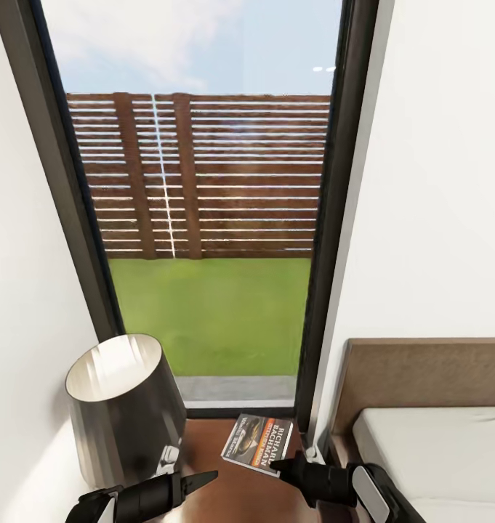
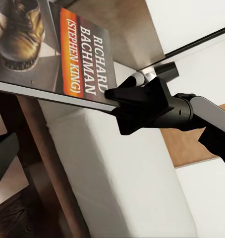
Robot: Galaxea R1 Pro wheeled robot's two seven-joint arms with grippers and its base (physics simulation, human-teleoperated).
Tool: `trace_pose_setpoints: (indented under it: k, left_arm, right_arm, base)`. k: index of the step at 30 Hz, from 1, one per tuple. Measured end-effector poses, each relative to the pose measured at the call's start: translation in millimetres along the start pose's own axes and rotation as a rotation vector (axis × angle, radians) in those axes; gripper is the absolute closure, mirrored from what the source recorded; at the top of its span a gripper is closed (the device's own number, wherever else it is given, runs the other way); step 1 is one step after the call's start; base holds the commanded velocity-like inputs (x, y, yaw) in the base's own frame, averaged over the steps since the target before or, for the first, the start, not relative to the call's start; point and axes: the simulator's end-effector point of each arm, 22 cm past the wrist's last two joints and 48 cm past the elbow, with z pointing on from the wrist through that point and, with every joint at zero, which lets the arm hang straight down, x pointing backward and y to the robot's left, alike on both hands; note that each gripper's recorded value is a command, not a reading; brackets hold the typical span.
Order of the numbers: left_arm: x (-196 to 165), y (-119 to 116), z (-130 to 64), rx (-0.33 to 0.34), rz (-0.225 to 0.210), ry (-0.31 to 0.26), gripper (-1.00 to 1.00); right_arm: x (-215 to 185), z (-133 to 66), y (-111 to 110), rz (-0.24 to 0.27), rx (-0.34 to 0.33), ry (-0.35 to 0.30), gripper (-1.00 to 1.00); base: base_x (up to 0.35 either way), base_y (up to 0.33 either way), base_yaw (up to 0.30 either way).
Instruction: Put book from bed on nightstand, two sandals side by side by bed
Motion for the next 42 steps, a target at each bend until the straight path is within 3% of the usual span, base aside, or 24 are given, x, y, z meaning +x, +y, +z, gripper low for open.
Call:
trace_pose_setpoints:
  k: [42]
  left_arm:
    - [38, 63, 11.7, 0.001, 0.001, 0.001, -1.00]
  right_arm:
    - [2, 32.9, -67, -0.001, 0.000, 0.000, 1.00]
  base:
    - [0.000, 0.000, 0.000]
